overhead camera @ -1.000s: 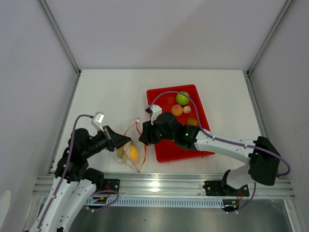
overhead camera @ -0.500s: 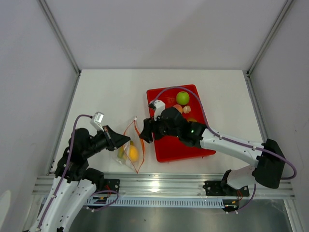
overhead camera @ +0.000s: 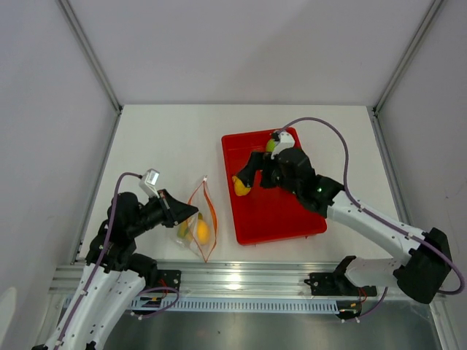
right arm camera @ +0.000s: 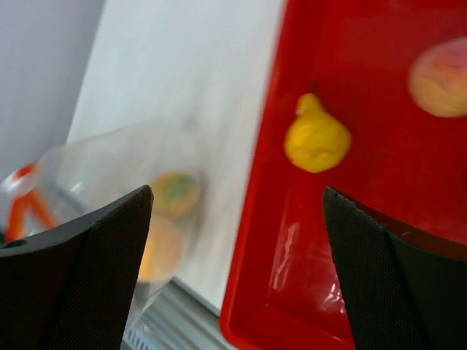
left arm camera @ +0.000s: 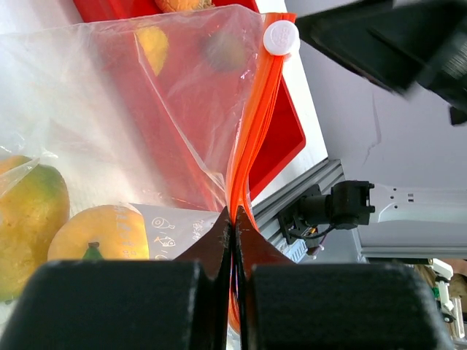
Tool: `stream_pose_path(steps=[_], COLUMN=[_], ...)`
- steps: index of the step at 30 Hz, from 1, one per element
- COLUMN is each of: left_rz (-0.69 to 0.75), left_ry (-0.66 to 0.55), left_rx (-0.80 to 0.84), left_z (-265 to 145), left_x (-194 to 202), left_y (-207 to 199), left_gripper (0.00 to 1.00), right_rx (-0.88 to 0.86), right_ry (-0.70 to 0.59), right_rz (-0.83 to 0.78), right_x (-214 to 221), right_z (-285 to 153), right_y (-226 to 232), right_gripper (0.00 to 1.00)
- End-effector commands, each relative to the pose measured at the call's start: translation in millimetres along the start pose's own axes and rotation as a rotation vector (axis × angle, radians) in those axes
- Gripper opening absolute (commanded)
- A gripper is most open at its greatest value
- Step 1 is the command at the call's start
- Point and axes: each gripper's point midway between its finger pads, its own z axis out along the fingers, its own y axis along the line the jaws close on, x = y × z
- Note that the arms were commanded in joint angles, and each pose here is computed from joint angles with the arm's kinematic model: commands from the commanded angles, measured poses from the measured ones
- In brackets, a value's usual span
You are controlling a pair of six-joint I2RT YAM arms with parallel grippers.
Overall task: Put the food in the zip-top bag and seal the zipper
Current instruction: Pick up the fake fruit from the bin.
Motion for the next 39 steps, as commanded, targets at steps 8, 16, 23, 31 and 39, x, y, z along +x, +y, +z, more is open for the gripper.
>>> stream_pose_path(steps=[8, 16, 23, 31, 39], left_rz=[0.024, 0.014, 0.016, 0.015, 0.011], left_ry=[-0.017, -0.007, -0.003, 0.005, 0.010], left_rx=[0.031, 0.050, 0.050, 0.049, 0.052], left_z=[1, 4, 6, 8, 10], left_x=[-2, 0, 0, 2, 3], left_y=[-4, -6, -4, -2, 0], left_gripper=[0.01, 0.00, 0.00, 0.01, 0.01], right_rx=[0.308, 0.330, 0.304, 0.286, 0.275], right_ry=[0.078, 0.167, 0.211, 0.229, 0.264], right_rz=[0.363, 0.438, 0.494, 0.502, 0.537], right_x=[17, 39, 63, 80, 98], right_z=[53, 105, 128, 135, 136], right_y=[-108, -119, -120, -115, -114], right_gripper=[0.99, 0.99, 0.97, 0.91, 0.79])
